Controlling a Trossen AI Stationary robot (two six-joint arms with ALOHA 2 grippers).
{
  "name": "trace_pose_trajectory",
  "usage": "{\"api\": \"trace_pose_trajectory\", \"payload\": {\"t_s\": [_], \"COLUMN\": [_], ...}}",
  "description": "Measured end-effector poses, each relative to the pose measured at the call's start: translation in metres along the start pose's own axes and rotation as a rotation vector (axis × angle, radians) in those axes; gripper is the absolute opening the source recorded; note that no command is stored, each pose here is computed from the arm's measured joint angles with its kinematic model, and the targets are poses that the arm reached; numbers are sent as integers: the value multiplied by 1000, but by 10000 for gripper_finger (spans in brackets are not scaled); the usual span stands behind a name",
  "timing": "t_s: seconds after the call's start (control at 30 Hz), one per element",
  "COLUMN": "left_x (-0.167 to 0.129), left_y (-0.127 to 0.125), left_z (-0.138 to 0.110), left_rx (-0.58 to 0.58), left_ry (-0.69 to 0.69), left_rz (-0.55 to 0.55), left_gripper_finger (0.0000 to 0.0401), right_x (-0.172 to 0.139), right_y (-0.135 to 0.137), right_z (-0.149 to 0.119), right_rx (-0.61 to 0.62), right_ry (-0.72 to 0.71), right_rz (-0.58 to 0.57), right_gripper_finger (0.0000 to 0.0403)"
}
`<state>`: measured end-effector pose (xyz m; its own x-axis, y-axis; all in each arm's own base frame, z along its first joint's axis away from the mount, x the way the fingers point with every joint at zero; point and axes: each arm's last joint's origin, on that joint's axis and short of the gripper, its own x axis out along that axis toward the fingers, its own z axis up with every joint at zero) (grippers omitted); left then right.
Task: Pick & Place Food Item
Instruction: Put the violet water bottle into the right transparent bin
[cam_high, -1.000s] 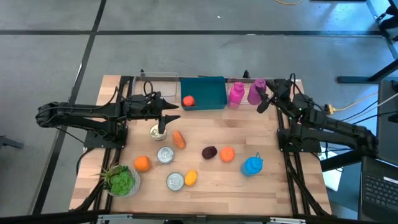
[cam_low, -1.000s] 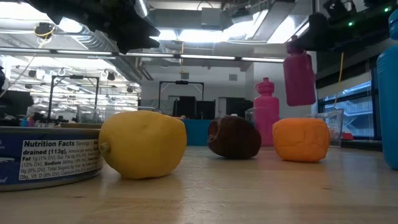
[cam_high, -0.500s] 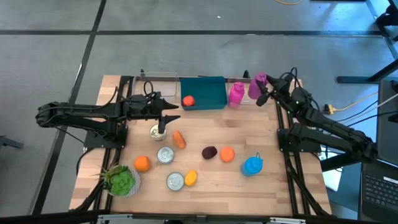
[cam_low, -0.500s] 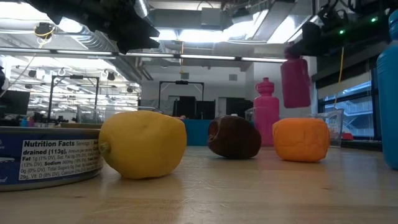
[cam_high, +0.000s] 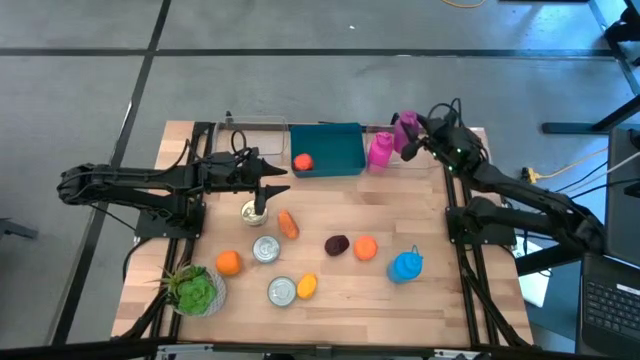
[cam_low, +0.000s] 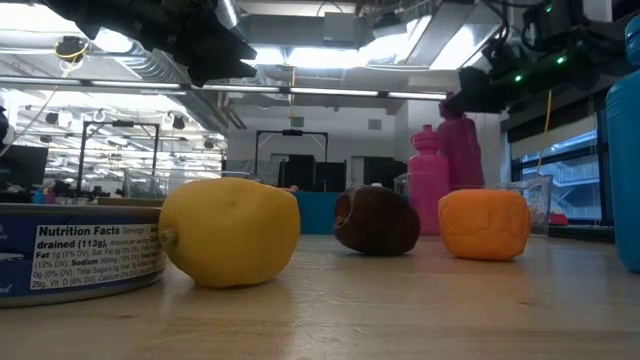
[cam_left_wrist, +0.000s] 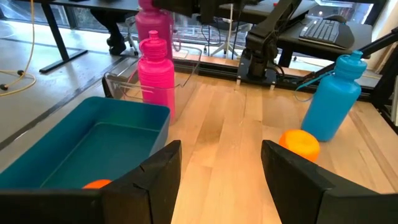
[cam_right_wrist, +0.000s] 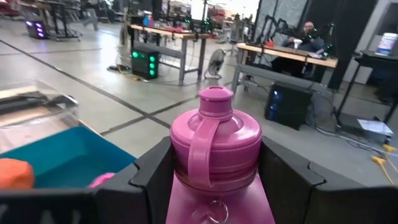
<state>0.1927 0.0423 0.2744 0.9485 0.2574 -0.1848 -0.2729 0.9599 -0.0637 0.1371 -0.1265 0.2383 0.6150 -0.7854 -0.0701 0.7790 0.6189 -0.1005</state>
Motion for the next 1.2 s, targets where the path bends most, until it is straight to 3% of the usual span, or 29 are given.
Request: {"api": "trace_pose_trajectory", "payload": {"t_s": [0.47, 1.2], "left_x": [3, 15], "left_y": [0, 0], "left_z": [-3, -7], "left_rx": [1, 2], "left_ry": [26, 29], "left_rz": [4, 5], "left_gripper_finger": [210, 210], "right_x": [34, 53], "right_y": [-6, -5], "right_z": [-25, -48], "right_rx": [10, 7], "right_ry": [65, 138], "right_rz": [-14, -25], "right_gripper_finger": [198, 198]}}
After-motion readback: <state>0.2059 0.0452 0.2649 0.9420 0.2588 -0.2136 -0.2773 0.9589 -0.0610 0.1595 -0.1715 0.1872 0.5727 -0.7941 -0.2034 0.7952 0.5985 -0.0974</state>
